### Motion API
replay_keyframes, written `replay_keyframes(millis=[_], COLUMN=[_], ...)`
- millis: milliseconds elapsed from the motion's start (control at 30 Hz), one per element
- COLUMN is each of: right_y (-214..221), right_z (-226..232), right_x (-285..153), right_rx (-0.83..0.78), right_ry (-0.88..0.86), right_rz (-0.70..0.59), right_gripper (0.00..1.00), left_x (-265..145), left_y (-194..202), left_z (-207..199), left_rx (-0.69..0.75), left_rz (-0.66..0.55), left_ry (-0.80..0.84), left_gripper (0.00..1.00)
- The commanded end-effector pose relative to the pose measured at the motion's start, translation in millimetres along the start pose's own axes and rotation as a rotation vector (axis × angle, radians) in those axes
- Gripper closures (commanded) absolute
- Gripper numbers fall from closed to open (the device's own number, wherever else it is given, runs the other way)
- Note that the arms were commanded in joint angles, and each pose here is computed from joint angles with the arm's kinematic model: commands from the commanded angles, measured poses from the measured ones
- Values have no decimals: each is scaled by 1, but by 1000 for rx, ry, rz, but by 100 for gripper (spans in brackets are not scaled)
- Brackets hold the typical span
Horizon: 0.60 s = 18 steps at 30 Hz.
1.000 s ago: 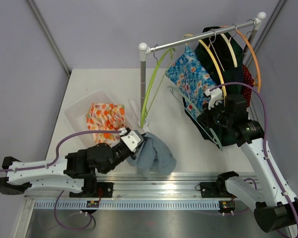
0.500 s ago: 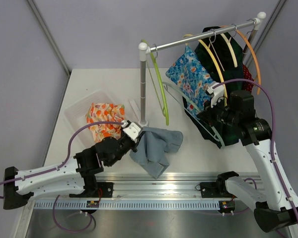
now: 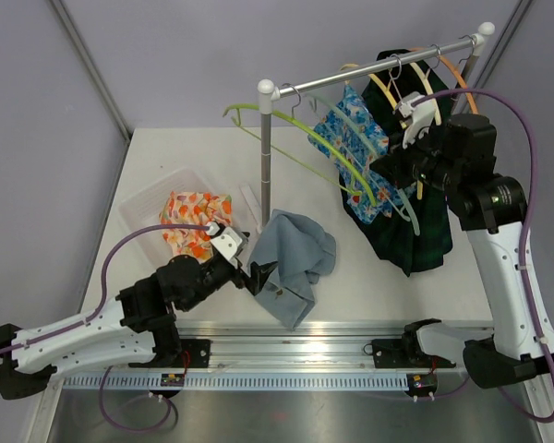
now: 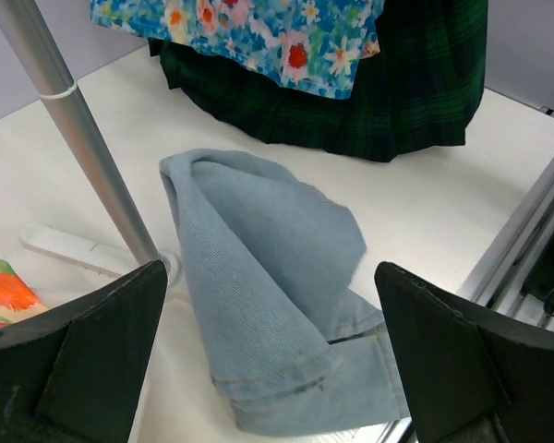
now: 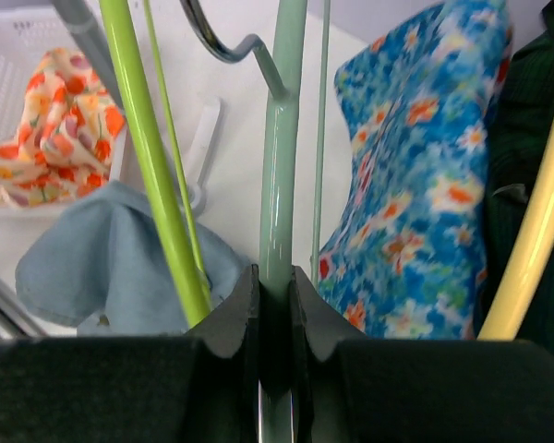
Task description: Remove the skirt from the hanger
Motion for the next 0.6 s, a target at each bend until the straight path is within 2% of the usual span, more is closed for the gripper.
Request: replay_keyframes(millis=[0,333,567], right_y=[-34,-70,-75], right_z=[-7,-1,12], right_x=[1,48,70], right_rx=[-2,-4,-20], right_ry=[36,15,-3], right_rz=[-76,-77,-60], right_gripper=[100,100,100], left_x=[-7,-13,-15], left_y=[-13,2,13], left_z=[-4,-3,0], left_rx=[-47,0,32], left_rz=[-2,21,16], left_ry=[41,73,75], left_gripper=[1,1,1])
Point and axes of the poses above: each gripper's point midway between its finger pads, its own x axis out along the fingers, its own z axis along the line the jaws close on, y = z × x, the point moved 8 cm from there along -x, back along the fingers, and after that the axes turned 1 degree about -x, right-handed, at the moved point
